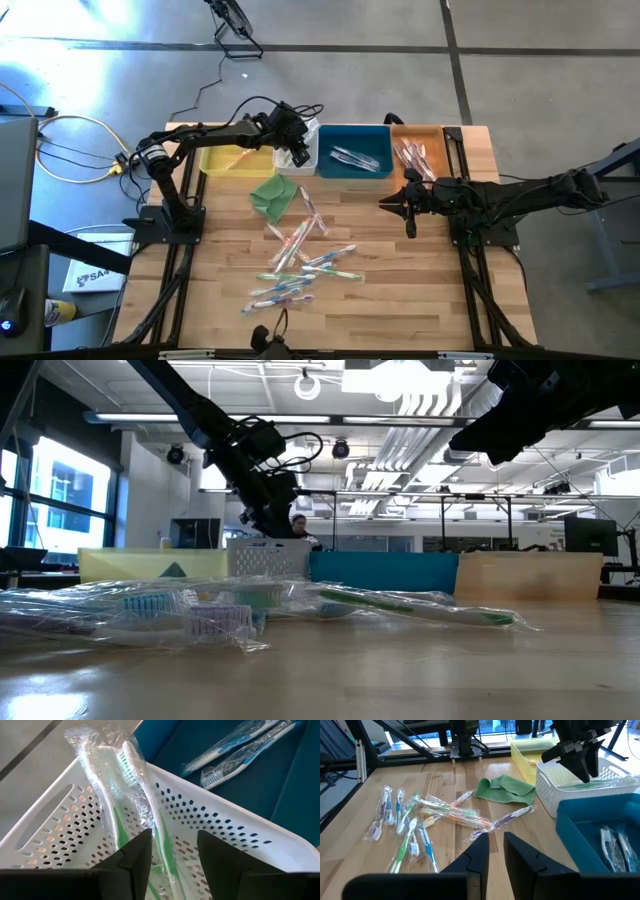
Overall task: Pick & Place Toothbrushes
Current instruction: Put the violet toothbrush into the orange bin
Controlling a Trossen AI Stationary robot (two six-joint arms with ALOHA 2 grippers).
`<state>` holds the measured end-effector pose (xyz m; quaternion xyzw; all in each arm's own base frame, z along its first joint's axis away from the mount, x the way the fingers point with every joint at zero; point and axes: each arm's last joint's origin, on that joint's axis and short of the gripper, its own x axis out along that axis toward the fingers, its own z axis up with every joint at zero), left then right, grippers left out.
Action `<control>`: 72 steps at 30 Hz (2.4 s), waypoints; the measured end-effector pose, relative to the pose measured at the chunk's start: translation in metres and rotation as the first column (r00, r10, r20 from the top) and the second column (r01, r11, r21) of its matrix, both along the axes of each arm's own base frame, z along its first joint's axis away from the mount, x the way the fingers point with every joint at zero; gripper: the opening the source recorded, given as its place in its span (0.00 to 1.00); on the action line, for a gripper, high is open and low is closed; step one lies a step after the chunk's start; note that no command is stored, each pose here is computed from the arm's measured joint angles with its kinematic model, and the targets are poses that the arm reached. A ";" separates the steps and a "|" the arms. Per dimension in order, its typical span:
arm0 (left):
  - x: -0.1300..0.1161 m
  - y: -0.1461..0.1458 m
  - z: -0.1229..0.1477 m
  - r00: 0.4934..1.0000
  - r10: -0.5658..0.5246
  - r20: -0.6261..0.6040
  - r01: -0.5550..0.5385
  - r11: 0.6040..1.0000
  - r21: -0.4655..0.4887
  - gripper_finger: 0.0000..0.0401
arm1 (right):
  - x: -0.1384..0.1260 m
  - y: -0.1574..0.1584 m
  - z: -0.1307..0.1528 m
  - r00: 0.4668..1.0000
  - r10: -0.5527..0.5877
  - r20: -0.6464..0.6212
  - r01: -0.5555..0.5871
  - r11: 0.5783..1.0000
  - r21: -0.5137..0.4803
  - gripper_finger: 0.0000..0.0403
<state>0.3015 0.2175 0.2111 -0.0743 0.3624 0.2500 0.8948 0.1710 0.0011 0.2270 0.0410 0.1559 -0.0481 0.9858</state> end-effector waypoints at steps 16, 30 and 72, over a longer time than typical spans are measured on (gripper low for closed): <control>0.000 0.000 0.000 1.000 -0.002 -0.001 0.002 1.000 0.002 0.39 | 0.000 0.000 0.000 1.000 0.001 0.000 -0.001 1.000 -0.003 0.12; 0.000 0.000 0.000 1.000 0.006 -0.005 -0.006 1.000 0.008 0.39 | 0.000 0.000 0.000 1.000 0.001 0.000 -0.001 1.000 -0.003 0.12; 0.009 -0.173 0.067 0.873 -0.443 -0.201 0.481 0.850 0.216 0.39 | -0.001 0.000 -0.003 1.000 -0.016 -0.026 0.017 0.998 0.057 0.12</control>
